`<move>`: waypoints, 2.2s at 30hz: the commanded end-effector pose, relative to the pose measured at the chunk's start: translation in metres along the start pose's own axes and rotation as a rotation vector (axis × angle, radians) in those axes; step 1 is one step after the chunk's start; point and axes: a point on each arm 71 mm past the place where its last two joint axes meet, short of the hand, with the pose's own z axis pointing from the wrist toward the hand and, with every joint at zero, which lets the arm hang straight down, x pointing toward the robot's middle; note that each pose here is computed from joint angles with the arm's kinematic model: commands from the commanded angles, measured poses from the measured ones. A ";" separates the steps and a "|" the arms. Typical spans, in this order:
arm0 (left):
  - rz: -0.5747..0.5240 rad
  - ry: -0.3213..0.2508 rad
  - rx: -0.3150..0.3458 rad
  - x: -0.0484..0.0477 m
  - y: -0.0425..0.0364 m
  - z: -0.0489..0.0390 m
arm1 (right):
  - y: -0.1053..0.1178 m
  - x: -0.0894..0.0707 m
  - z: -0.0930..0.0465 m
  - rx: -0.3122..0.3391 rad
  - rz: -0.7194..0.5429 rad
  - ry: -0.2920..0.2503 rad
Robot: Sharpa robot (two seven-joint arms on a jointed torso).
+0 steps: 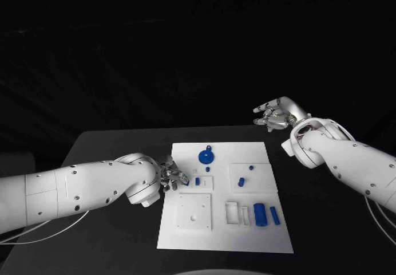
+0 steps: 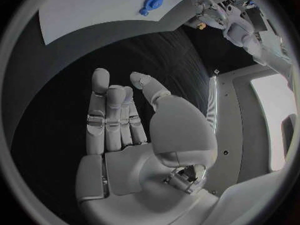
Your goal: Assemble the parts on the task board
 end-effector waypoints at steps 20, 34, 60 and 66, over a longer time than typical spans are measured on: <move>0.005 -0.040 0.023 -0.0013 -0.0029 0.0002 | 0.001 0.002 0.000 -0.005 0.005 0.016; -0.020 -0.056 0.054 0.0005 -0.0052 -0.0035 | 0.000 0.001 0.000 -0.003 0.004 0.015; 0.044 -0.017 0.011 0.0032 -0.0022 0.0001 | 0.000 0.002 0.000 0.000 0.004 0.024; 0.058 -0.013 0.004 0.0037 -0.0008 0.0015 | 0.001 0.002 0.000 -0.002 0.005 0.027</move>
